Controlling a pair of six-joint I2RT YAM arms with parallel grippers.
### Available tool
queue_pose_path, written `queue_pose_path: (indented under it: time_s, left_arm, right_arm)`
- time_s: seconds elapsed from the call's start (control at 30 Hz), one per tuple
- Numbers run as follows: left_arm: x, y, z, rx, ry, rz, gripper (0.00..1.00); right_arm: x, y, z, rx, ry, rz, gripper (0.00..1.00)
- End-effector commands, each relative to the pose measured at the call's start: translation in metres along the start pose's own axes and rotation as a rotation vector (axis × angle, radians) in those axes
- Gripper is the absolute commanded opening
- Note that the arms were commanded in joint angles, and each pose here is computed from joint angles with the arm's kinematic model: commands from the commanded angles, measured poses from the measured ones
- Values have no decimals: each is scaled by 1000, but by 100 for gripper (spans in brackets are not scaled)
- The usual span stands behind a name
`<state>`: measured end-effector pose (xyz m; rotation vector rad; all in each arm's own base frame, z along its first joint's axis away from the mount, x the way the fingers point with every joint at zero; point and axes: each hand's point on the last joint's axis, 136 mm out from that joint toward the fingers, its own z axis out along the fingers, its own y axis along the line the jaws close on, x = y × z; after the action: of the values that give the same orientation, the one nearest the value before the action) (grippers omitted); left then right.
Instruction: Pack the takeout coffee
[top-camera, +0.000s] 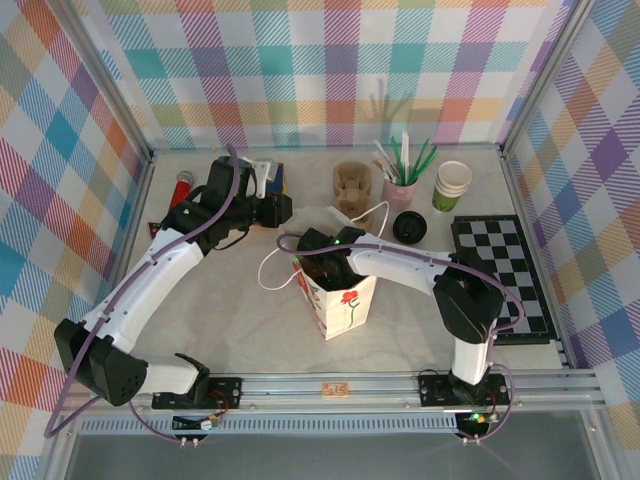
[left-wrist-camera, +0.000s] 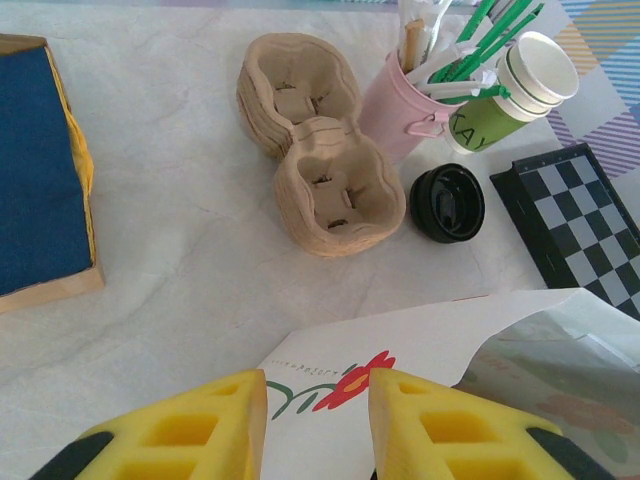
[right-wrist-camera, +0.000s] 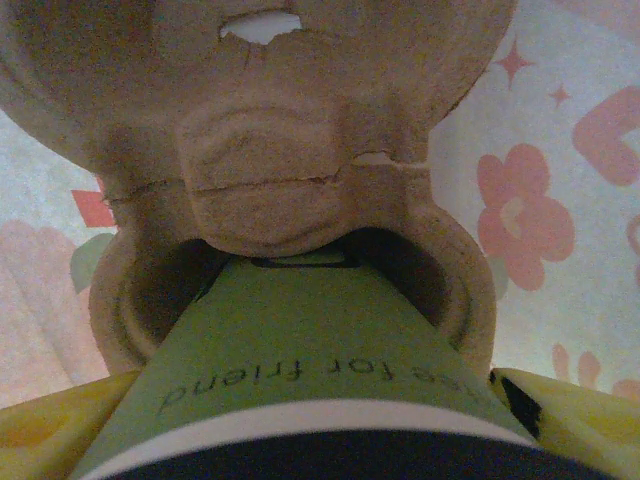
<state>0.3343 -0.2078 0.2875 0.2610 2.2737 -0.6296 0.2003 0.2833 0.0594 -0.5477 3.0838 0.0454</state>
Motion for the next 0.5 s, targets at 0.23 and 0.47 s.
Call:
queue_pose_path:
  time_s: [0.23, 0.47]
  left_arm:
    - [-5, -6, -6, 13, -31, 5, 34]
    - [-5, -5, -2, 12, -27, 4, 34]
  right_arm:
    - [-2, -4, 44, 44, 40, 5, 38]
    - [-7, -1, 22, 32, 23, -15, 43]
